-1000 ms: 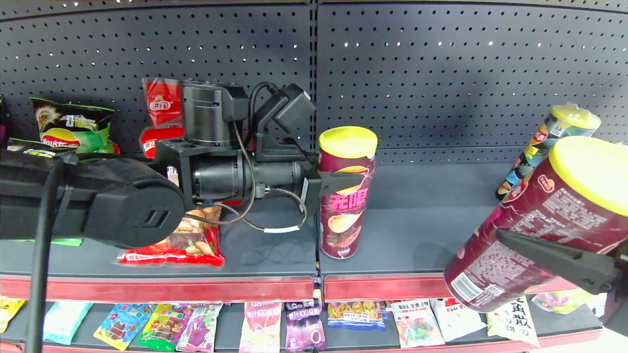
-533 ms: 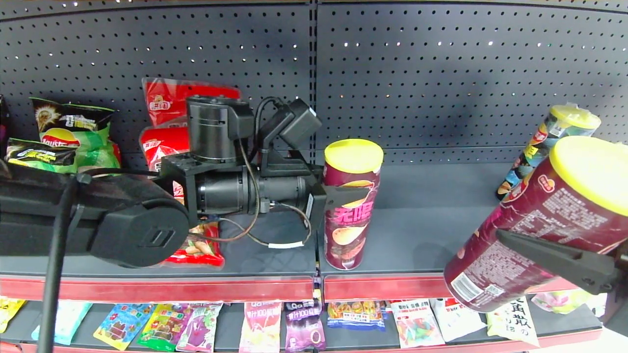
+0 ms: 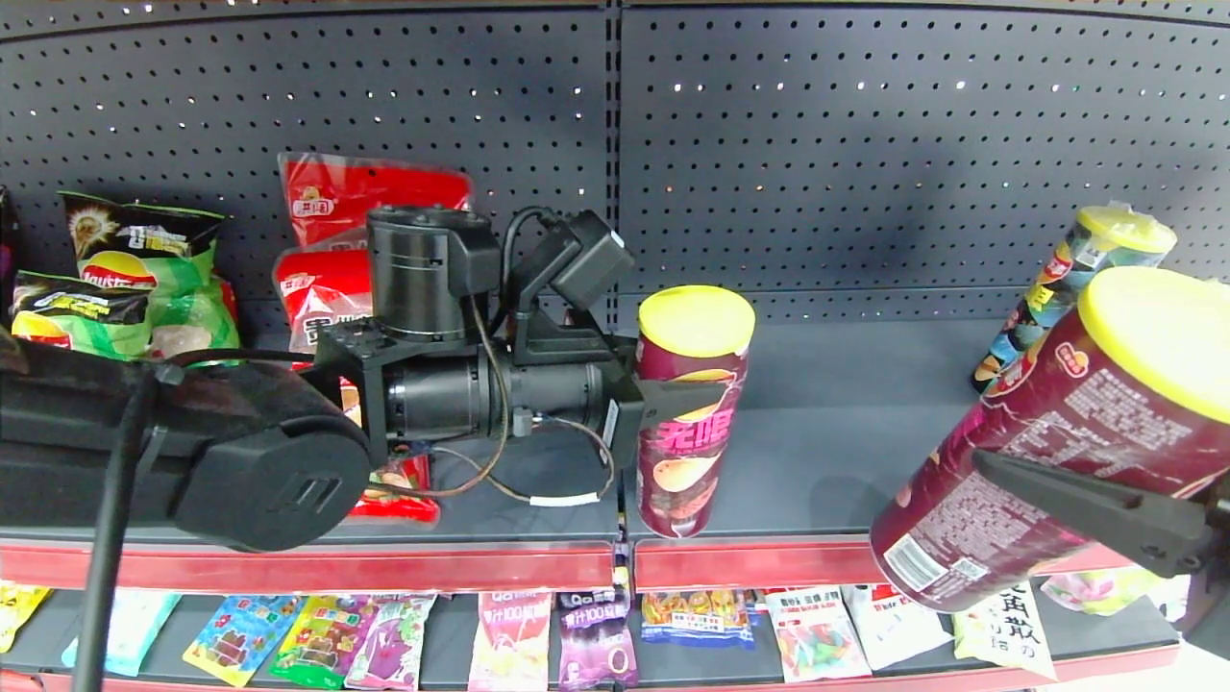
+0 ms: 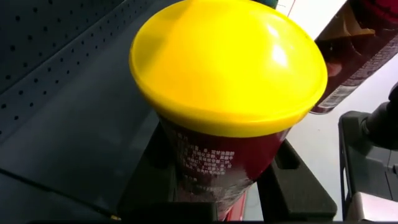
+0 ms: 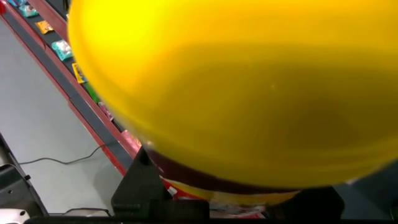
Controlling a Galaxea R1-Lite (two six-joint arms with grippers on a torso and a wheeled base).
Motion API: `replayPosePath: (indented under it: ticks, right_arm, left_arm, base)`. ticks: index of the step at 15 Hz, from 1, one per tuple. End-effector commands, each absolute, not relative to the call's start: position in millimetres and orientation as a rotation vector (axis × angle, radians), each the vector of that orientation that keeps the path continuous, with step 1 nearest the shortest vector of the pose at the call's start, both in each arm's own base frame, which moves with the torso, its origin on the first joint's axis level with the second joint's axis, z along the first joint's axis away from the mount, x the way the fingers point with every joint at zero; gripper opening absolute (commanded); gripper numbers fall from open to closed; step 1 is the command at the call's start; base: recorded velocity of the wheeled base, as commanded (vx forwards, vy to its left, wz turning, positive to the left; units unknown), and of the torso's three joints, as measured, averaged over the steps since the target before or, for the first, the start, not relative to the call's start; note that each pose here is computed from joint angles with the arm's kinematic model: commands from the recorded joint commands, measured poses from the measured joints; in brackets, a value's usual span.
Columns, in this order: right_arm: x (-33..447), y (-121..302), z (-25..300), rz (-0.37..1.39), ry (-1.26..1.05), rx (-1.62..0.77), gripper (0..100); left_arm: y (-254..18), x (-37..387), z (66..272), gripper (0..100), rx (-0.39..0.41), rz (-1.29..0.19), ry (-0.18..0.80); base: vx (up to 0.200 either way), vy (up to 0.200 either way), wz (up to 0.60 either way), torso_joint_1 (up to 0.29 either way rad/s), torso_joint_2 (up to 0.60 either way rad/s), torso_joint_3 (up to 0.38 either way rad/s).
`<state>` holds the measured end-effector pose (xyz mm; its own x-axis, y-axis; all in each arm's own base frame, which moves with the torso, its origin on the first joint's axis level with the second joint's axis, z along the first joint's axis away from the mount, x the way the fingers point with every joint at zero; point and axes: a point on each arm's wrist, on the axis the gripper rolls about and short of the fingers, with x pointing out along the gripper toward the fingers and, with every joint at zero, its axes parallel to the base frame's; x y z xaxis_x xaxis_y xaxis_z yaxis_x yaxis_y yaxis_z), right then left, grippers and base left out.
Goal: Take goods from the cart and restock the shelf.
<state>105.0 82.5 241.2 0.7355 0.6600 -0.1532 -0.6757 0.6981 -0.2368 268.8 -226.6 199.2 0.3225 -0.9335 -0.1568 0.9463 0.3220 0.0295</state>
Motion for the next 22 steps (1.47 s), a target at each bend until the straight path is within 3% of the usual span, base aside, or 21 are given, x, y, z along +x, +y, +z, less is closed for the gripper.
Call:
replayPosePath:
  ticks: [1, 3, 4, 11, 17, 22]
  right_arm:
    - [105.1, 82.7, 241.1, 0.745, 0.058, -0.288, 0]
    - [105.1, 82.7, 241.1, 0.745, 0.059, -0.286, 0]
    - [105.1, 82.7, 241.1, 0.746, 0.058, -0.288, 0]
    - [129.5, 101.4, 250.9, 0.748, 0.093, -0.262, 0]
    - [189.8, 128.2, 256.0, 0.687, 0.167, -0.245, 0]
    - [228.3, 132.6, 240.0, 0.643, 0.177, -0.237, 0]
  left_arm:
    - [-226.5, 268.1, 199.5, 0, 0.123, -1.239, 0.117]
    - [-226.5, 268.6, 198.6, 0, 0.124, -1.219, 0.119]
    - [-226.7, 268.9, 198.8, 100, 0.121, -1.219, 0.108]
    - [-216.6, 260.2, 192.0, 100, 0.116, -1.216, 0.092]
    - [-161.7, 221.0, 175.5, 100, 0.113, -1.143, 0.144]
    - [-138.6, 192.3, 166.9, 100, 0.116, -1.111, 0.181]
  base:
    - [0.000, 0.000, 0.00, 0.000, 0.00, 0.000]
    - [0.000, 0.000, 0.00, 0.000, 0.00, 0.000]
    - [0.000, 0.000, 0.00, 0.000, 0.00, 0.000]
    - [0.000, 0.000, 0.00, 0.000, 0.00, 0.000]
    - [0.000, 0.000, 0.00, 0.000, 0.00, 0.000]
    - [0.000, 0.000, 0.00, 0.000, 0.00, 0.000]
